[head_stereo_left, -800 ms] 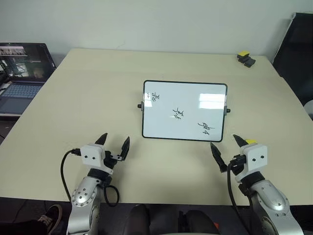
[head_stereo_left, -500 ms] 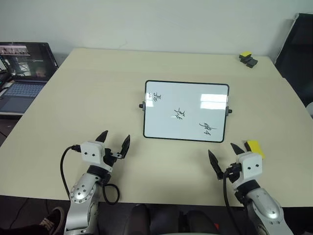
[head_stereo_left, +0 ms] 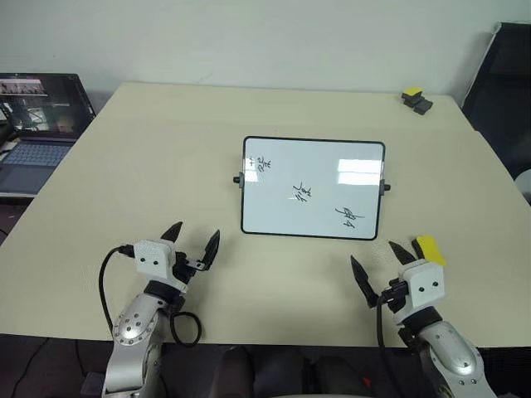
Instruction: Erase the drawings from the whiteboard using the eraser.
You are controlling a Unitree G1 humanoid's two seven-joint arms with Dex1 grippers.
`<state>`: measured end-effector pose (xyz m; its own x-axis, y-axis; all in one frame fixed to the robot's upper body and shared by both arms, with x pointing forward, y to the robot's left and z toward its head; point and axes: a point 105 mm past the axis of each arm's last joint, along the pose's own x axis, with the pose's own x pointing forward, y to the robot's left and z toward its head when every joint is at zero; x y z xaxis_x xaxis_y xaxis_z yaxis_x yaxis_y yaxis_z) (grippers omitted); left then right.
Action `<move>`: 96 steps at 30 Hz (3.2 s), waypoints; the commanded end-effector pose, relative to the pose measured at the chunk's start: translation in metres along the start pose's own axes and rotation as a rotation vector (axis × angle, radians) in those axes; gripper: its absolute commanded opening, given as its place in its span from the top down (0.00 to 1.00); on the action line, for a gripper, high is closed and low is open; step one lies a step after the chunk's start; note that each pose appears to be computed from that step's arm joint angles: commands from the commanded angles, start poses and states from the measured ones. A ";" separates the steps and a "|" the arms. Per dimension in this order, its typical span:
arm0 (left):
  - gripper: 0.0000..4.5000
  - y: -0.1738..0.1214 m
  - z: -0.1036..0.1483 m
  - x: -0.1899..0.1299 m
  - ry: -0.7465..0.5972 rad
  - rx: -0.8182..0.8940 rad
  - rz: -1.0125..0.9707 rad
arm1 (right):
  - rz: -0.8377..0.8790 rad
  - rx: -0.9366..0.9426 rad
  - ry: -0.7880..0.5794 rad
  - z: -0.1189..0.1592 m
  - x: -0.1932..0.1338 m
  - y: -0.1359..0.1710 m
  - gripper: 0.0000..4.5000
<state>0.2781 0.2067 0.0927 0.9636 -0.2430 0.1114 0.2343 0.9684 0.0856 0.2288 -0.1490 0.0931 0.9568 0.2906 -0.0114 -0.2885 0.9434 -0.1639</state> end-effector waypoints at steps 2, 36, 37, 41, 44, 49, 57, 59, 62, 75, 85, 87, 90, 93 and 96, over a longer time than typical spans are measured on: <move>0.00 0.001 0.016 0.006 -0.056 0.027 -0.041 | 0.009 -0.033 -0.074 0.018 0.003 0.004 0.00; 0.00 -0.009 0.034 0.002 0.196 0.223 -0.713 | 0.272 -0.036 0.041 0.006 -0.002 0.019 0.00; 0.00 -0.011 0.037 0.003 0.190 0.213 -0.717 | 0.266 -0.023 0.039 0.008 -0.001 0.018 0.00; 0.00 -0.019 0.038 0.001 0.248 0.216 -0.772 | 0.270 -0.018 0.033 0.017 0.002 0.013 0.00; 0.00 -0.029 0.045 0.001 0.257 0.216 -0.831 | 0.287 0.006 0.050 0.018 -0.003 0.008 0.00; 0.00 -0.041 0.066 0.003 0.211 0.194 -0.924 | 0.259 0.040 0.070 0.011 -0.021 -0.012 0.00; 0.00 -0.049 0.089 0.012 0.163 0.206 -0.978 | 0.007 0.049 -0.012 0.025 -0.016 -0.060 0.00; 0.00 -0.055 0.096 0.012 0.150 0.207 -1.002 | -0.038 0.083 0.010 0.024 -0.015 -0.067 0.00; 0.00 -0.062 0.104 0.009 0.144 0.232 -1.064 | -0.110 0.128 0.124 0.015 -0.012 -0.079 0.00; 0.00 -0.075 0.104 0.003 0.182 0.299 -1.200 | -0.158 0.201 0.274 0.030 0.003 -0.123 0.00; 0.00 -0.078 0.099 0.004 0.186 0.306 -1.193 | -0.140 0.180 0.443 0.006 0.003 -0.141 0.00; 0.00 -0.078 0.100 0.004 0.187 0.306 -1.190 | -0.141 0.193 0.442 0.005 0.004 -0.140 0.00; 0.00 -0.078 0.100 0.003 0.187 0.304 -1.187 | -0.141 0.211 0.441 0.003 0.005 -0.140 0.00; 0.00 -0.079 0.098 0.002 0.193 0.303 -1.186 | -0.130 0.212 0.447 0.001 0.005 -0.138 0.00; 0.00 -0.079 0.097 0.001 0.196 0.300 -1.183 | -0.120 0.210 0.465 -0.005 0.007 -0.136 0.00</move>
<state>0.2522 0.1279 0.1753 0.1942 -0.9196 -0.3415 0.9680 0.1232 0.2187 0.2727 -0.2779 0.1084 0.8809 0.1112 -0.4601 -0.1180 0.9929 0.0142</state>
